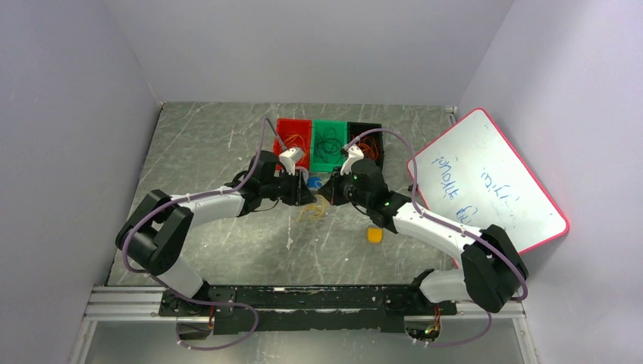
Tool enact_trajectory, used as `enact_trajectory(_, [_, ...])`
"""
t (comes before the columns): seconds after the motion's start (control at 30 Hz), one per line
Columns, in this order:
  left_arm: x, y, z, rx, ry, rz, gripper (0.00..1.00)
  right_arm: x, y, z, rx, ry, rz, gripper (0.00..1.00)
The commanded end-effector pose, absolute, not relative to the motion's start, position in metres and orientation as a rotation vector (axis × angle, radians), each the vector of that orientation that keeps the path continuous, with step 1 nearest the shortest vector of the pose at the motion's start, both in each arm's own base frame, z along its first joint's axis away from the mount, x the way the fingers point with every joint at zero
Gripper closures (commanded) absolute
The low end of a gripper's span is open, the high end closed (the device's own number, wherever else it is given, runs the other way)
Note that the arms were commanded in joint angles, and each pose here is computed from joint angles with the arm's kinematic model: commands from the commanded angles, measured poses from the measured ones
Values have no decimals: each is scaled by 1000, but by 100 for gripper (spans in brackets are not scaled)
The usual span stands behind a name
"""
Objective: Untangle the cables
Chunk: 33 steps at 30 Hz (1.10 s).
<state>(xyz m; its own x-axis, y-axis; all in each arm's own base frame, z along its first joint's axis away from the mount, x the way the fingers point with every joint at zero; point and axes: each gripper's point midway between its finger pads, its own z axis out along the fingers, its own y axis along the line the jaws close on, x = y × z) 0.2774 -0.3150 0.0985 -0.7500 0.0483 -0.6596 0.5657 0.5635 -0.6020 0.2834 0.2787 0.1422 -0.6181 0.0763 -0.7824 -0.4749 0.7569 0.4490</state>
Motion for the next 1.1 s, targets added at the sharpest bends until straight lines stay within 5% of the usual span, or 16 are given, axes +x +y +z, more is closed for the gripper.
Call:
enact_trajectory(0.0, [289, -326, 117, 490, 2129, -1156, 77, 287, 282, 162, -295, 2044, 851, 100])
enact_trajectory(0.17, [302, -309, 121, 409, 2156, -1014, 93, 291, 269, 156, -258, 2064, 767, 100])
enact_trajectory(0.57, [322, -275, 171, 343, 2087, -761, 93, 302, 236, 141, -245, 2124, 510, 100])
enact_trajectory(1.07, [330, -260, 240, 265, 1928, -790, 93, 294, 245, 98, -320, 2240, 517, 100])
